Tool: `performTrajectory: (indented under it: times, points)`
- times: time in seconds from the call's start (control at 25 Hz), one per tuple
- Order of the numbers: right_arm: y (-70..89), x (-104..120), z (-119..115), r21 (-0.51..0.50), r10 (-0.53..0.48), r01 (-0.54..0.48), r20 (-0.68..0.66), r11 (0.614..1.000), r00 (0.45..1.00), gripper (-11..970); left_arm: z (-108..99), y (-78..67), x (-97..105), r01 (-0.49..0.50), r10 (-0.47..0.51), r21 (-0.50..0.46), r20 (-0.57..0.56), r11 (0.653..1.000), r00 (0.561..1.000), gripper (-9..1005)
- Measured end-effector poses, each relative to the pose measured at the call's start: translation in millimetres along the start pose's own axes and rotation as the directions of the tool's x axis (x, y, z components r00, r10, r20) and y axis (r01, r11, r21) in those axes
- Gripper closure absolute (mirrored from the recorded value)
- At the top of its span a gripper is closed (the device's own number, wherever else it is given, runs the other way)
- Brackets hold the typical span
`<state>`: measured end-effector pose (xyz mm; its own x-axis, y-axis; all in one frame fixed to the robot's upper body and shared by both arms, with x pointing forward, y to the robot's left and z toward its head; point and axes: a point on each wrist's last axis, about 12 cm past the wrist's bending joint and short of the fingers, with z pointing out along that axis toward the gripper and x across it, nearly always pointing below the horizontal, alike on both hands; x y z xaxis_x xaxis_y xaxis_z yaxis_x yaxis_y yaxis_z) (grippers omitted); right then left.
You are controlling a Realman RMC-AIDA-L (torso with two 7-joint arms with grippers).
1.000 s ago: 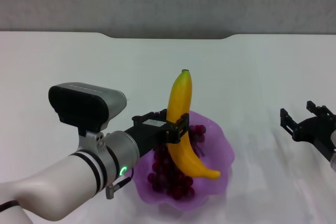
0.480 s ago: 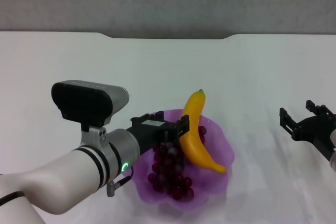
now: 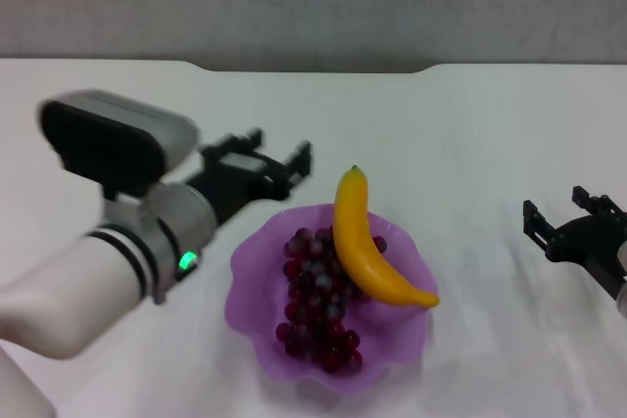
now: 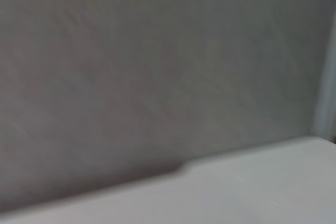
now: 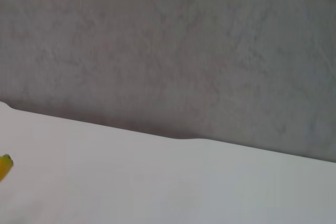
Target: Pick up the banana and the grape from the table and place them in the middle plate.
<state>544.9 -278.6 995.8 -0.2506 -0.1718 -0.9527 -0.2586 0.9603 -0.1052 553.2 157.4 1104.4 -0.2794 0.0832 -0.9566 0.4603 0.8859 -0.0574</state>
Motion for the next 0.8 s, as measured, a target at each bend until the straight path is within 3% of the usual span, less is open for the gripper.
performTrajectory:
  times: [0.04, 0.32, 0.36, 0.52, 0.68, 0.8]
  points:
    - [0.2, 0, 0, -0.001, 0.0, 0.0, 0.002, 1.0, 1.0, 234, 0, 0.0, 0, 0.0, 0.0, 0.0, 0.0, 1.0, 1.0, 346]
    - [2.5, -1, 1, -0.008, 0.002, -0.001, 0.005, 1.0, 1.0, 233, -7, 76.6, 22, -0.063, 0.073, -0.103, 0.094, 0.993, 0.993, 346]
    - [2.5, -1, 1, -0.008, 0.002, -0.002, 0.005, 1.0, 1.0, 233, -11, 91.3, 31, -0.056, 0.069, -0.123, 0.105, 0.991, 0.992, 346]
    - [2.2, -1, 1, -0.005, 0.003, -0.003, 0.003, 1.0, 1.0, 233, -25, 125.7, 58, 0.024, 0.004, -0.188, 0.15, 0.982, 0.989, 346]
    - [2.1, -1, 1, -0.003, 0.006, -0.006, 0.004, 1.0, 1.0, 233, -38, 144.9, 77, 0.133, -0.083, -0.283, 0.181, 0.95, 0.98, 346]
    - [1.4, -1, 1, 0.0, 0.007, -0.007, 0.004, 1.0, 1.0, 233, -46, 151.4, 90, 0.18, -0.131, -0.331, 0.166, 0.926, 0.977, 346]
